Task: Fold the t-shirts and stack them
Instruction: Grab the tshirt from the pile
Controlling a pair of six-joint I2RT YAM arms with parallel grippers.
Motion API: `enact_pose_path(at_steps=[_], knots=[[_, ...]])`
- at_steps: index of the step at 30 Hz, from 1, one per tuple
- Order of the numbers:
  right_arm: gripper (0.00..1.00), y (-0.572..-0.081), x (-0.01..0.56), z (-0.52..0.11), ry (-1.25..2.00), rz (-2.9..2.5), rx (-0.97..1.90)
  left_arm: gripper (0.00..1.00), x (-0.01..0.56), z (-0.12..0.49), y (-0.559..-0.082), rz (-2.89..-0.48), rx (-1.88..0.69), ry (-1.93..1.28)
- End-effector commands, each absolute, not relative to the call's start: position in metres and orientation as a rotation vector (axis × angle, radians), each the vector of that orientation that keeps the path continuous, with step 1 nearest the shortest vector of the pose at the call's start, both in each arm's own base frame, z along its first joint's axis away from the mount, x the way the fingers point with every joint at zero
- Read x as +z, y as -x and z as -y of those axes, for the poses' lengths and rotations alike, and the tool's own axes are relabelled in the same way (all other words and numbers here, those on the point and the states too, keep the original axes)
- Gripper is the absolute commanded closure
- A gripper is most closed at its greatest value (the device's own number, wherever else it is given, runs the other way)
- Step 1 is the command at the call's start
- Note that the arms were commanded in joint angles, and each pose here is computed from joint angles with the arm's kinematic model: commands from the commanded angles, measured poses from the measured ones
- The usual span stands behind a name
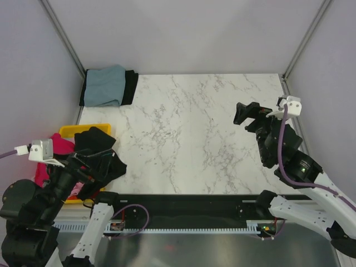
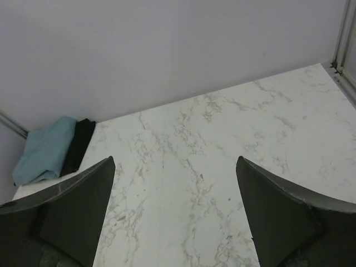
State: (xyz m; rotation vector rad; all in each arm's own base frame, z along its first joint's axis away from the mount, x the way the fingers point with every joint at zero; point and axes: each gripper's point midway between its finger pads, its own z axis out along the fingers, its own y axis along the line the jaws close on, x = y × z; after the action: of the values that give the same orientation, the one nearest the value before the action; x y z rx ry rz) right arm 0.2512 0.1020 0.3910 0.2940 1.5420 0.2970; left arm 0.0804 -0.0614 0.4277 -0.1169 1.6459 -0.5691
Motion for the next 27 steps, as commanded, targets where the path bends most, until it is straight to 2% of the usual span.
enact_pose_path(at_steps=[1,7,13,15,18,22,27], knots=[[0.02,-0.264,0.360,-0.110,-0.191,-1.638,0.139,0.00,0.425,0.066,-0.092,-1.662,-0.559,0.060],[0.02,-0.273,0.334,-0.160,-0.047,-1.748,0.256,0.00,0.397,0.053,-0.103,-1.726,-0.470,0.099],[0.02,-0.272,0.303,-0.199,0.063,-1.855,0.376,0.00,0.316,0.030,-0.150,-1.976,-0.315,0.295],[0.02,-0.269,0.294,-0.208,0.097,-1.886,0.408,0.00,0.297,0.008,-0.167,-2.028,-0.148,0.337],[0.02,-0.260,0.278,-0.213,0.129,-1.930,0.456,0.00,0.263,-0.047,-0.188,-2.105,0.275,0.479],[0.02,-0.247,0.262,-0.211,0.131,-1.963,0.497,0.00,0.239,-0.039,-0.219,-2.171,0.276,0.491],[0.02,-0.239,0.252,-0.207,0.143,-1.983,0.509,0.00,0.197,-0.053,-0.249,-2.306,0.406,0.609]])
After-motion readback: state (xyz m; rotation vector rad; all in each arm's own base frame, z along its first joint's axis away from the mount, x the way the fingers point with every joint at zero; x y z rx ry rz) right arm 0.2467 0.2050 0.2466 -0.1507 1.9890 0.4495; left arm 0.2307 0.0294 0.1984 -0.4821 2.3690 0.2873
